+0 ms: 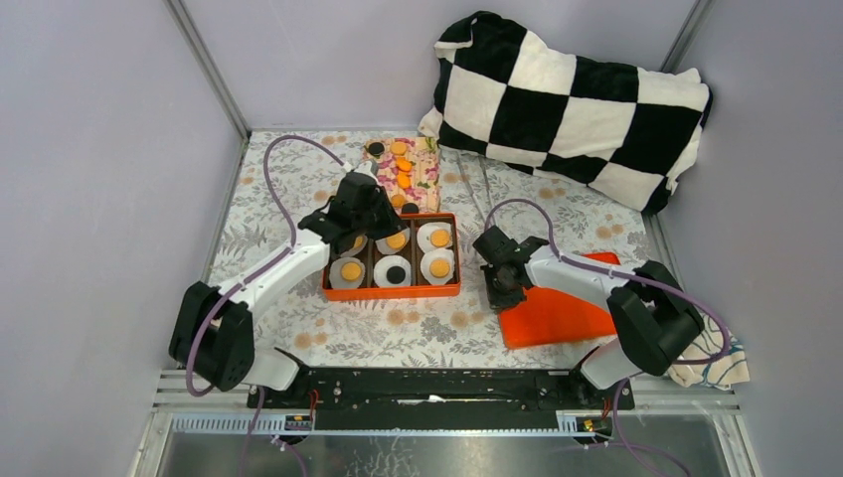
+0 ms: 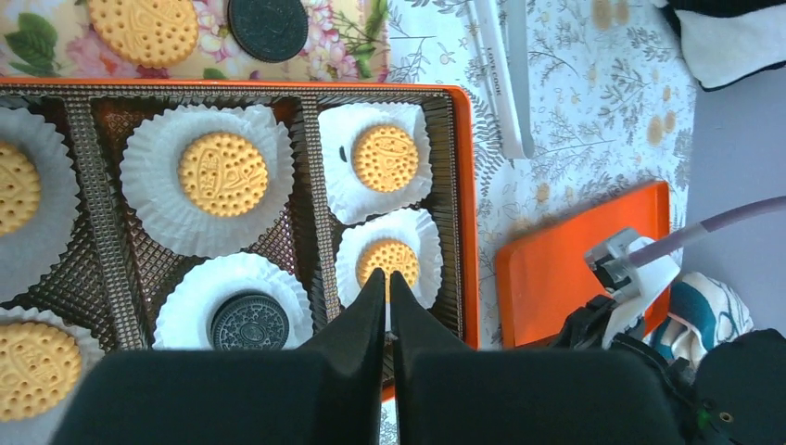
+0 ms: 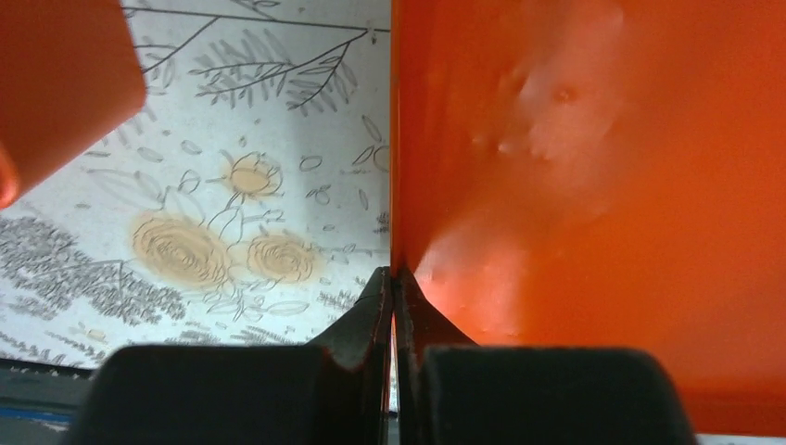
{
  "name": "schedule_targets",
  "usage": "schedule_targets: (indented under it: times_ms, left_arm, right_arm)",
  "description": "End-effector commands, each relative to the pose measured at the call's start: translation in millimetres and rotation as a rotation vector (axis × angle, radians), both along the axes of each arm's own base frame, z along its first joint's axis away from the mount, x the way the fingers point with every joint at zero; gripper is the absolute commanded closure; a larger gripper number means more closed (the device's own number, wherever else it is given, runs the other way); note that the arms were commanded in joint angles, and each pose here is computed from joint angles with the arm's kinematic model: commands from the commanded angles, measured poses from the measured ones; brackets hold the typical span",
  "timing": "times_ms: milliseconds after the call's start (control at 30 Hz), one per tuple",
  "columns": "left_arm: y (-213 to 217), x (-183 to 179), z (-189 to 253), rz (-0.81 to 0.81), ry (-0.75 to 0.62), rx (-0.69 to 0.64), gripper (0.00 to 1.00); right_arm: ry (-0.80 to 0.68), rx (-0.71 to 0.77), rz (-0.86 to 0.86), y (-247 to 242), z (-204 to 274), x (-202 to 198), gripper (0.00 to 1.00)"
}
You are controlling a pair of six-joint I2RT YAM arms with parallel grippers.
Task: Pack the cookies
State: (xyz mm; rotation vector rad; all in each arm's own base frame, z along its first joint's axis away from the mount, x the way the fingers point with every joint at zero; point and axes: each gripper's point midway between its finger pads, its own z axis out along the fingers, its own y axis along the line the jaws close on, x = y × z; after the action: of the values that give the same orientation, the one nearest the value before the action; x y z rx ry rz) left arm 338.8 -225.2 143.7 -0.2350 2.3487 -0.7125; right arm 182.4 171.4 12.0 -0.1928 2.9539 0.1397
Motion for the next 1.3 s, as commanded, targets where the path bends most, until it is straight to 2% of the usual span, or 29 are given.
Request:
schedule_targets:
  times_ms: [0, 200, 367, 467, 533, 633, 700, 933, 1067, 1267]
  left_arm:
    - [-7.5, -4.4, 4.2, -0.073, -0.044, -0.018, 0.93]
    - [-51.9, -5.4, -6.4, -0.259, 0.008, -0.136, 0.89]
    - [-79.2, -7.8, -1.2, -0.36, 0.003, -0.211, 0.82]
    - [-94.3, -9.7, 16.7, -0.421, -0.031, -0.307, 0.71]
    - [-103.6, -10.6, 29.9, -0.46, -0.048, -0.374, 0.6]
    - [-114.3, -9.9, 49.1, -0.504, -0.063, -0.467, 0.47]
    - [-119.5, -10.0, 55.3, -0.536, -0.05, -0.513, 0.42]
    - [-121.8, -8.4, 44.7, -0.553, 0.013, -0.6, 0.4]
    - [-119.4, -8.1, 33.2, -0.54, 0.039, -0.598, 0.4]
    - [-91.3, 7.4, 33.4, -0.451, 0.027, -0.599, 0.4]
  right_arm:
    - [-0.141, 0.018, 0.042, 6.8, 54.4, 18.0, 1.0]
    - [-0.227, 0.087, 0.137, 21.6, 111.4, 28.8, 1.0]
    - [-0.254, 0.236, 0.241, 50.8, 152.8, 27.0, 1.0]
    - [-0.245, 0.333, 0.306, 71.1, 168.4, 22.7, 1.0]
    - [-0.24, 0.371, 0.348, 81.3, 174.6, 18.5, 1.0]
    - [-0.261, 0.382, 0.398, 87.9, 182.5, 14.5, 1.0]
    - [-0.281, 0.382, 0.416, 88.1, 187.7, 14.0, 1.0]
    - [-0.305, 0.351, 0.45, 82.3, 186.6, 14.6, 1.0]
    - [-0.294, 0.357, 0.471, 85.6, 188.1, 12.5, 1.0]
    - [-0.286, 0.324, 0.471, 79.6, 184.5, 9.8, 1.0]
